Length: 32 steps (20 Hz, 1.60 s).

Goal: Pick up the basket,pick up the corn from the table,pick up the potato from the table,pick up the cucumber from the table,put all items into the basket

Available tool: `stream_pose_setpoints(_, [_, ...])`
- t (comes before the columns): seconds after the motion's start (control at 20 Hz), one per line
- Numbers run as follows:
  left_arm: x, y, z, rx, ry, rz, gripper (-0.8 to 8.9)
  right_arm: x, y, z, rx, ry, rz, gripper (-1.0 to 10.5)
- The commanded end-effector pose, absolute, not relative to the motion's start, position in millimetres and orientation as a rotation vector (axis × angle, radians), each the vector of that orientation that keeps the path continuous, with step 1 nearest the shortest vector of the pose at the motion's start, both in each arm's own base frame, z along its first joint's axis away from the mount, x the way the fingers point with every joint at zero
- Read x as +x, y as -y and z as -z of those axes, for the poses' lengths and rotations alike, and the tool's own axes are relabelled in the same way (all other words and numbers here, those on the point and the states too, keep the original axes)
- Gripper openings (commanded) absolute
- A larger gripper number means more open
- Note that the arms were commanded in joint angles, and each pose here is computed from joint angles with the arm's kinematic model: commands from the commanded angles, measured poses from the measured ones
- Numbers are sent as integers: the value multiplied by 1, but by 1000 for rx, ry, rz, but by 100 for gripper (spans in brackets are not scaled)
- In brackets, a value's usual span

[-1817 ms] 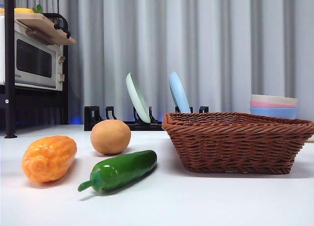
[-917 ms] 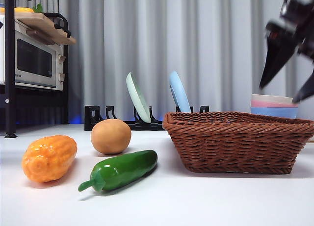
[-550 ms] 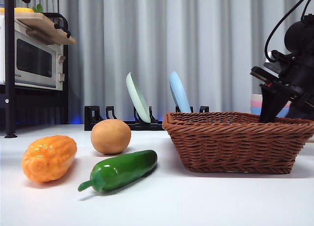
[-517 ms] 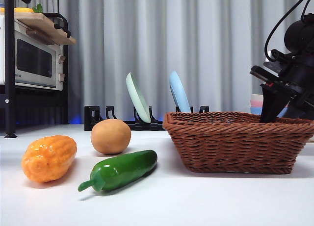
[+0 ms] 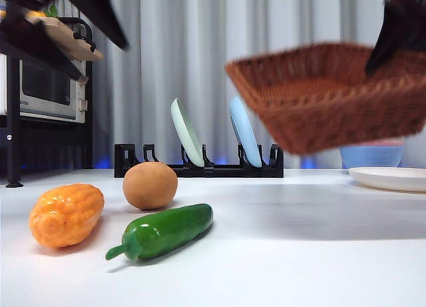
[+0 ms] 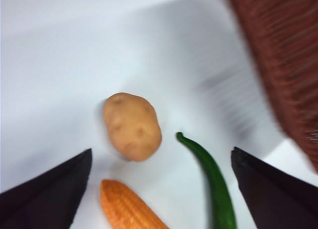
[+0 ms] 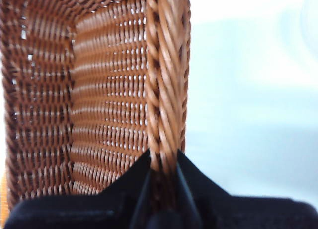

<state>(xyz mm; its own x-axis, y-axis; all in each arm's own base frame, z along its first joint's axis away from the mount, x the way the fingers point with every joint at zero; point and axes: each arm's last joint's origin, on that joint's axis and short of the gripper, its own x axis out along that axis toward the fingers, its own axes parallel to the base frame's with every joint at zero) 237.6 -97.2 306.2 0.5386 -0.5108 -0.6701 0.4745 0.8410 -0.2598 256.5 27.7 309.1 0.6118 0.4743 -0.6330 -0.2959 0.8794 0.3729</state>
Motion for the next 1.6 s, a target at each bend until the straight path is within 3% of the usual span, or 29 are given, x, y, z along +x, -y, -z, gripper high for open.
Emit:
stream_pose_setpoints(0.05, [257,120,-290,5,-897,578,482,243,-27,-325,252,-731,-461,-17])
stream_pose_setpoints(0.3, [299,160,-251,114,-1017,492,482,223,-26,-342,240,-671,-466,-17])
stream_pose_setpoints(0.85, [333,177,-191,144,-1081,463,462,222,-26,-342,239,-668,-466,-16])
stream_pose_setpoints(0.9, [332,177,-190,146,-1087,463,366,222,-26,-342,238,-668,-466,-16])
stream_pose_setpoints(1.0, [332,177,-190,177,-1084,484,-35,222,-26,-342,238,-668,-466,-16])
stream_pose_setpoints(1.05, [332,177,-191,177,-1084,483,-8,222,-26,-342,239,-668,-466,-16])
stream_pose_setpoints(1.2, [328,172,-211,176,-1064,477,-8,223,-26,-342,229,-661,-443,-17])
stream_pose_setpoints(1.4, [303,160,-291,115,-840,500,-8,236,-27,-335,252,-676,-441,-17])
stream_pose_setpoints(1.6, [253,141,-367,-27,-615,516,-8,256,-36,-321,292,-724,-457,-16])
